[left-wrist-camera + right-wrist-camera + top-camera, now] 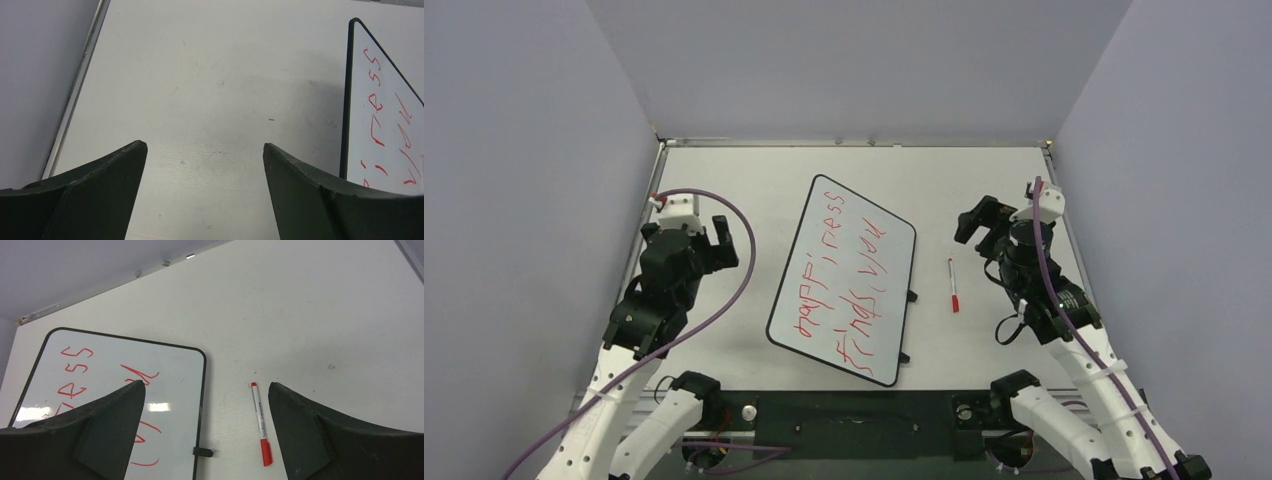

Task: Write a sentence on the whiteboard
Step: Reset both arms

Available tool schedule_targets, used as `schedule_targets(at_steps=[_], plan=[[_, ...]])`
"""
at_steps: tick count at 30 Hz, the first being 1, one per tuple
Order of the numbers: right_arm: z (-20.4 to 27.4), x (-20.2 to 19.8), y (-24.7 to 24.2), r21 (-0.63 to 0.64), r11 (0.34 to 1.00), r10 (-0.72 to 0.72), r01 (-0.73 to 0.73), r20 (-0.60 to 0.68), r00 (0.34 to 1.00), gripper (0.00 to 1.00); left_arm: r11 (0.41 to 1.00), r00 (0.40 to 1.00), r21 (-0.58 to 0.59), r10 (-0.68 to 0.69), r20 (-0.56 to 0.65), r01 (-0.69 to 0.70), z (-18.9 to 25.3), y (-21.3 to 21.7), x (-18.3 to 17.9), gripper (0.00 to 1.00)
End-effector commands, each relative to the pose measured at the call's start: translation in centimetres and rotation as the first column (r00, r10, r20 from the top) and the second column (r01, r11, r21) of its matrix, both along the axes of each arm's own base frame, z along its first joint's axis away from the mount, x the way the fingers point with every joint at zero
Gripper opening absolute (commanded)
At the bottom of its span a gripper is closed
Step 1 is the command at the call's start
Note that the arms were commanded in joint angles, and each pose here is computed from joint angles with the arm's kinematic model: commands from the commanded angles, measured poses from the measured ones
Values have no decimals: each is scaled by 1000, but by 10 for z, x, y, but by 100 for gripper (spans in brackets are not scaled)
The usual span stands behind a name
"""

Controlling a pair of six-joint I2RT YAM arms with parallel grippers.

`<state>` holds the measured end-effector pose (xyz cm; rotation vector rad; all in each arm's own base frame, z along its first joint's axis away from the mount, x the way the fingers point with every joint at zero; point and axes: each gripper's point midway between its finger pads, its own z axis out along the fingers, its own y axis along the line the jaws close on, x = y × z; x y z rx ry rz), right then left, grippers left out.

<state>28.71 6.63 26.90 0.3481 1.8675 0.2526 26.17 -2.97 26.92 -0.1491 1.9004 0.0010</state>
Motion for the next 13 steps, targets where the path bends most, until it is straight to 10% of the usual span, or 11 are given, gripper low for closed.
schedule_targets(at_steps=[1, 13], plan=[[15, -4, 0, 16, 1000, 17, -18, 52, 999, 90, 1000, 998, -27, 1, 66, 0, 15, -1, 5, 85], [23, -12, 0, -8, 999, 53, -53, 96, 994, 94, 1000, 998, -24, 1, 66, 0, 14, -1, 5, 84]])
